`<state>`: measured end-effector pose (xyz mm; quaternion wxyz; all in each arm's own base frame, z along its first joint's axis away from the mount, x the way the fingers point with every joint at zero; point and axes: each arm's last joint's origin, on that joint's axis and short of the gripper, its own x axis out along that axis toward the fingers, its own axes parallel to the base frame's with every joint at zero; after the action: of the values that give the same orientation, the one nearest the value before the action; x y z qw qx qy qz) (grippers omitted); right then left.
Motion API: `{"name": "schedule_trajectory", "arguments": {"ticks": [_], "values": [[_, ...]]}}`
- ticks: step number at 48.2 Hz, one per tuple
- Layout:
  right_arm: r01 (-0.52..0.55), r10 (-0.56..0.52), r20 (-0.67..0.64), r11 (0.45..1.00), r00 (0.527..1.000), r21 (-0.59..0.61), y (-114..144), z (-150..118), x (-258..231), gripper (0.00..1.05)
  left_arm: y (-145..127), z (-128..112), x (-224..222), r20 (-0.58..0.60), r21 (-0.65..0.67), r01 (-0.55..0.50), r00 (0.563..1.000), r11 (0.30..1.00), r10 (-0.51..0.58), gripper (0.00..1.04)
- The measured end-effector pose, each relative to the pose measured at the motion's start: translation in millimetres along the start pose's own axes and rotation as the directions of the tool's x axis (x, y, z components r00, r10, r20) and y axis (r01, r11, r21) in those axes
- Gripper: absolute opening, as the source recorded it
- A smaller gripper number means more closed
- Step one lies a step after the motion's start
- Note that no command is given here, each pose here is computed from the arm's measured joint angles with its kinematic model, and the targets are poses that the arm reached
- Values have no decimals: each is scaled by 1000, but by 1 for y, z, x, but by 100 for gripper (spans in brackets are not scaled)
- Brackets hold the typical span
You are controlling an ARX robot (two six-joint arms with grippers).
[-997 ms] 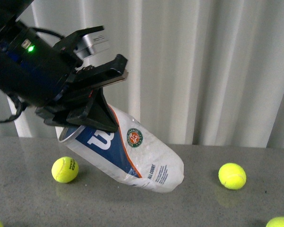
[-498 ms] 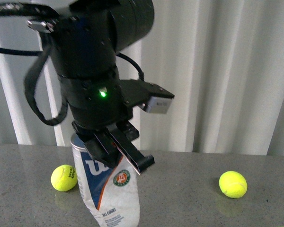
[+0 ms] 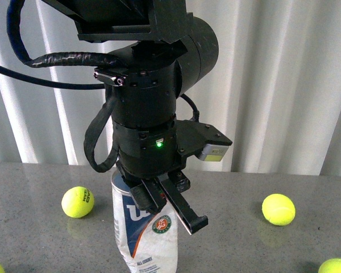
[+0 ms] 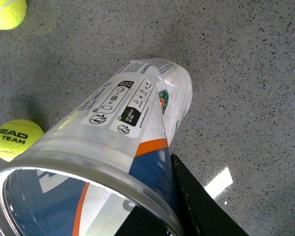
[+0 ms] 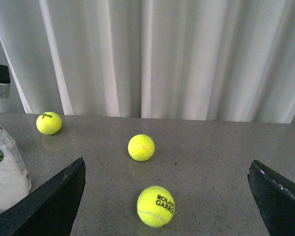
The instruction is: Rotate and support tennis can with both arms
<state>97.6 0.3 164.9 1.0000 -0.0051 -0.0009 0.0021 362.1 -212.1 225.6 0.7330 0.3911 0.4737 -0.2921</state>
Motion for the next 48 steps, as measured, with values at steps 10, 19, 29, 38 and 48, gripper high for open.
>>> {"name": "schedule_trajectory", "arguments": {"ticks": [10,19,29,38,48], "values": [[0,0,0,1000,1000,0,0,0,0,98,-2,2,0,25,-24,30,999,999,-30,33],[0,0,0,1000,1000,0,0,0,0,98,1,7,-9,66,-73,35,997,997,-31,70],[0,0,0,1000,1000,0,0,0,0,98,5,4,-31,108,-114,38,994,993,-26,100],[0,0,0,1000,1000,0,0,0,0,98,9,-7,-63,230,-203,94,972,975,-46,98],[0,0,0,1000,1000,0,0,0,0,98,15,-15,-95,473,-435,174,879,883,60,98]]}}
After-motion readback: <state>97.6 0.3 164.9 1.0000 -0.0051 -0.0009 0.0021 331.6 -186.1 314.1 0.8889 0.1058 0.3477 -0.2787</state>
